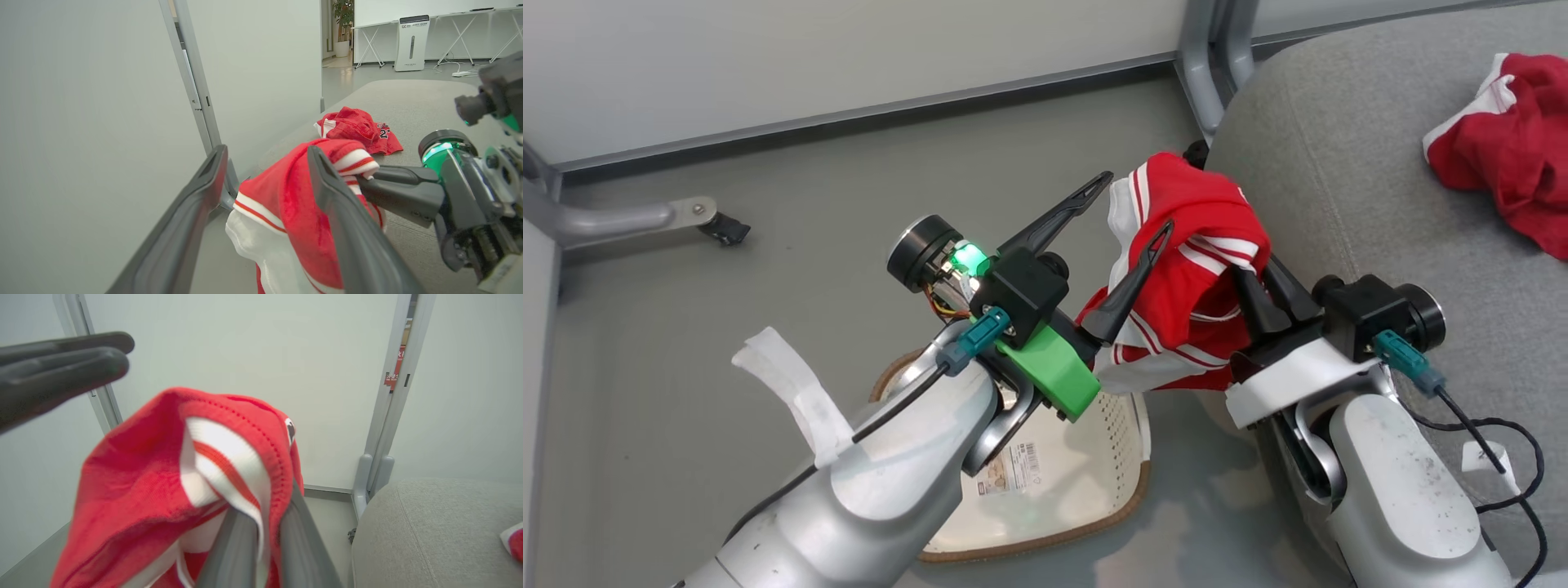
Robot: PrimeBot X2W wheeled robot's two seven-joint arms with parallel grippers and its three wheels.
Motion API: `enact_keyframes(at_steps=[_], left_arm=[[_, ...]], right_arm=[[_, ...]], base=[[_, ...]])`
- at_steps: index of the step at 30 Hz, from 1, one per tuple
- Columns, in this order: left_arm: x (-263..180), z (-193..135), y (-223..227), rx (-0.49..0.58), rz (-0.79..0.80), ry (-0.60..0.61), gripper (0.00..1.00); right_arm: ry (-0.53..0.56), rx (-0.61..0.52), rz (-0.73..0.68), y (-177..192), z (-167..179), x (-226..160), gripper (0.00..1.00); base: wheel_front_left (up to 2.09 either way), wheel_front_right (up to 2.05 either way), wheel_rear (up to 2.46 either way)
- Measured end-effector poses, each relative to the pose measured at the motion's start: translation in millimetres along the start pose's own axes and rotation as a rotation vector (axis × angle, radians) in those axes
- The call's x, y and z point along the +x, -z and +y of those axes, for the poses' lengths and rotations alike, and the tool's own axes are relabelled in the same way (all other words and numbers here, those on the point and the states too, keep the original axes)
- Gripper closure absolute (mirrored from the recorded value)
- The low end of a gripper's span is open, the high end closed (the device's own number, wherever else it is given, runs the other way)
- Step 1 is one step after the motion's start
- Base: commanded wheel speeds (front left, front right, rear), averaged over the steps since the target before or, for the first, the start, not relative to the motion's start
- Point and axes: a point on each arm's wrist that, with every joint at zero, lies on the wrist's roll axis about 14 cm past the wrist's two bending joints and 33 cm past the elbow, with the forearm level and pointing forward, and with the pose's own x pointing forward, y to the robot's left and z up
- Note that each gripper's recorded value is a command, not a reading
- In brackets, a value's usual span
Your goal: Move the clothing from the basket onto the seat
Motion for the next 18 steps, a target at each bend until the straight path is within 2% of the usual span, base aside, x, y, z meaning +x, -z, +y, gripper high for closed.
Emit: enact_keyframes(at_steps=[18], left_arm=[[37.4, -56.5, 25.8, -0.071, -0.001, 0.203, 0.00]], right_arm=[[0.340, -0.050, -0.003, -13.7, -102.7, -76.7, 1.00]], base=[[0.00, 0.00, 0.00]])
